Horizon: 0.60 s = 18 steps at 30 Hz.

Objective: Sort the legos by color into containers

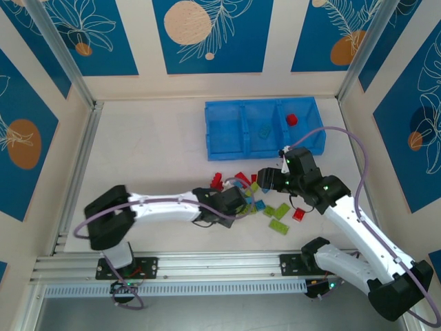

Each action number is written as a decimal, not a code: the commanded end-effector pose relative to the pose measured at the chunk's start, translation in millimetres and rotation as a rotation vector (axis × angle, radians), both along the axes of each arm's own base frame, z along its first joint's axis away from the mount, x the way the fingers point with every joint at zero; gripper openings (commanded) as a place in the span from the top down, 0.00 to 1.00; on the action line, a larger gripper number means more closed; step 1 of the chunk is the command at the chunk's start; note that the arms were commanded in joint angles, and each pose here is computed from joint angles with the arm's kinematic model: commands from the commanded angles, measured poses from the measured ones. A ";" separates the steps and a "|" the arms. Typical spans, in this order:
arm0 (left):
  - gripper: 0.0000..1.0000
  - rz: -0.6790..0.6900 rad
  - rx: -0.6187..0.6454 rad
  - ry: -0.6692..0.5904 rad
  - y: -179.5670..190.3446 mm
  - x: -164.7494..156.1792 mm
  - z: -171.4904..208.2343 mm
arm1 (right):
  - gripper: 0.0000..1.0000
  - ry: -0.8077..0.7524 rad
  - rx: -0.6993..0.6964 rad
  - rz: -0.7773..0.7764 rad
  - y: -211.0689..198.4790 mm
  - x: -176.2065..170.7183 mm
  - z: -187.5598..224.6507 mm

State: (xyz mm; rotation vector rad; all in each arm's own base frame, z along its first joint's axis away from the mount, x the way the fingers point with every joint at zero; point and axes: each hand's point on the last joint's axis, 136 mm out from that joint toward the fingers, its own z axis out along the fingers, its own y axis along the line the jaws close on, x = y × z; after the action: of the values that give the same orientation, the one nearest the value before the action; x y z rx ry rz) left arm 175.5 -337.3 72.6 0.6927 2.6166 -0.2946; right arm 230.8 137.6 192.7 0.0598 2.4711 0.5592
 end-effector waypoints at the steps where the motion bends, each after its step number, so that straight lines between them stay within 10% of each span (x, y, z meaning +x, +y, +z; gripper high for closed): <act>1: 0.73 0.011 -0.096 -0.175 8.1 22.2 74.8 | 0.29 -0.045 0.040 -0.020 -1.3 -2.7 18.0; 9: 0.74 0.222 -0.204 -0.316 15.3 164.4 127.1 | 0.28 -0.083 0.092 -0.066 -6.0 -5.7 25.0; 18: 0.78 0.330 -0.127 -0.274 -3.5 301.5 91.9 | 0.28 -0.071 0.105 -0.043 -5.7 -16.4 36.3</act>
State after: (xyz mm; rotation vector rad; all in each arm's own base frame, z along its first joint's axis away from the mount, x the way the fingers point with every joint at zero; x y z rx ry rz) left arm 467.3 -337.8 170.4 0.1843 2.3295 -0.2593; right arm 221.7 130.5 217.8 0.1332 2.3731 0.6266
